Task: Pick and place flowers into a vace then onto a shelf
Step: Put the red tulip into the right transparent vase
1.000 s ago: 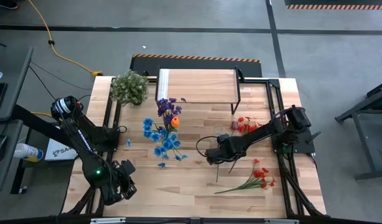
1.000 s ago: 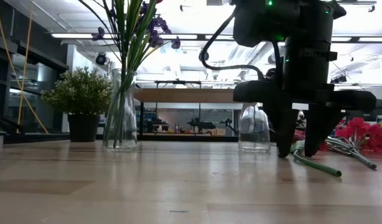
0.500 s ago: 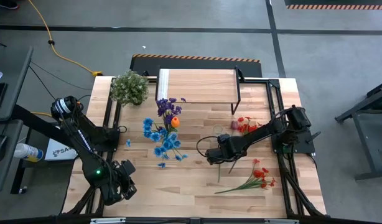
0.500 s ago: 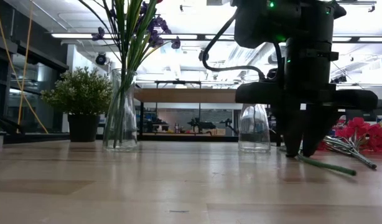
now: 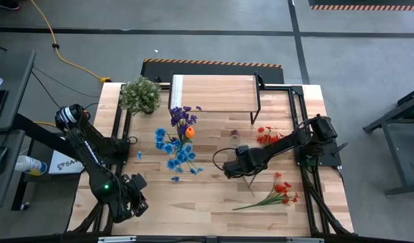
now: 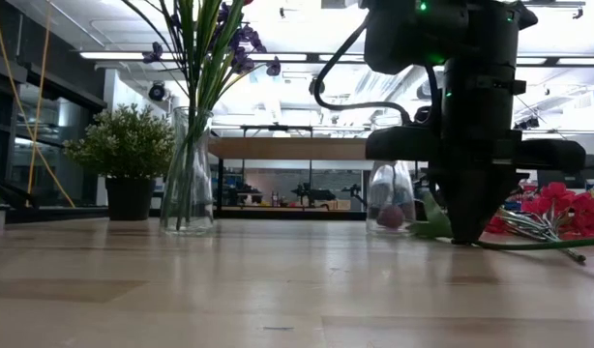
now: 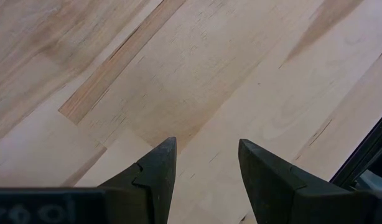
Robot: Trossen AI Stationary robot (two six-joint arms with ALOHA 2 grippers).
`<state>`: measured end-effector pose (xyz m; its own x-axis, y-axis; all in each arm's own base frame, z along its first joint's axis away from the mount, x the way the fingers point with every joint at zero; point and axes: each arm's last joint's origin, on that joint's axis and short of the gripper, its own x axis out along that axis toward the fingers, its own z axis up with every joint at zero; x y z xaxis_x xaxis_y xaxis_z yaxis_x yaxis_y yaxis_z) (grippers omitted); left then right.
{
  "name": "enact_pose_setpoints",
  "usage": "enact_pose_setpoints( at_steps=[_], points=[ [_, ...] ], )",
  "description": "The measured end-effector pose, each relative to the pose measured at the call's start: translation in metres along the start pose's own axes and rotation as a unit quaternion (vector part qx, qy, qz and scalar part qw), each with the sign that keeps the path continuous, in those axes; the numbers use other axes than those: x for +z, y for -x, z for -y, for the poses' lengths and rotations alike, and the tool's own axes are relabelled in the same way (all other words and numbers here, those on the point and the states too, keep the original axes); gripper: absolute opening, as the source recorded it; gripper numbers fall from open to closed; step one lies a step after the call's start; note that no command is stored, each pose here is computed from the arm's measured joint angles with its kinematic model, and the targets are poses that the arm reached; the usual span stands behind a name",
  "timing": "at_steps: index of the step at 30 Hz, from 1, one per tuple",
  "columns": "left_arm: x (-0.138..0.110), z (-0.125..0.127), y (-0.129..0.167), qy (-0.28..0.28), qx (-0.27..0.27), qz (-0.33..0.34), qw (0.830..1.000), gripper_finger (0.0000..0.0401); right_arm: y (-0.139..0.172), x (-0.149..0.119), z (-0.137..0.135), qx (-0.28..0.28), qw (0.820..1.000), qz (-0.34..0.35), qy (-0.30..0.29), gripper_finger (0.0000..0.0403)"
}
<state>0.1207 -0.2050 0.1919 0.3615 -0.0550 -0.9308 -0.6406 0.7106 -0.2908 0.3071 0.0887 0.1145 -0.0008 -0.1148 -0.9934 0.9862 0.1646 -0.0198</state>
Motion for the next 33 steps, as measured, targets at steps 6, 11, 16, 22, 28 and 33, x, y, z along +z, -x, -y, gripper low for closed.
enact_pose_setpoints(
  at_steps=[6, 11, 16, 22, 28, 33],
  points=[
    [0.000, 0.000, 0.000, 0.000, 0.000, 0.000, 1.000, 0.0207, 0.001, -0.005, 0.001, -0.002, 1.000, -0.003, 0.001, 0.0009],
    [0.000, 0.000, 0.000, 0.000, 0.000, 0.000, 1.000, 0.0207, 0.001, -0.005, 0.002, -0.007, 1.000, -0.008, 0.001, 0.0004],
    [0.000, 0.001, 0.000, 0.001, -0.003, -0.001, 1.000, 0.0207, 0.002, -0.005, 0.005, -0.021, 1.000, -0.012, 0.002, 0.0003],
    [0.000, 0.001, 0.000, 0.002, -0.006, -0.002, 1.000, 0.0207, 0.014, -0.003, 0.018, -0.060, 0.998, -0.012, 0.006, 0.0002],
    [0.000, 0.001, 0.000, 0.002, -0.006, -0.002, 1.000, 0.0207, 0.025, 0.000, 0.032, -0.099, 0.995, -0.005, 0.010, 0.0001],
    [0.000, 0.001, 0.000, 0.002, -0.007, -0.001, 1.000, 0.0207, 0.030, 0.002, 0.033, -0.095, 0.995, 0.002, 0.010, 0.0001]
  ],
)
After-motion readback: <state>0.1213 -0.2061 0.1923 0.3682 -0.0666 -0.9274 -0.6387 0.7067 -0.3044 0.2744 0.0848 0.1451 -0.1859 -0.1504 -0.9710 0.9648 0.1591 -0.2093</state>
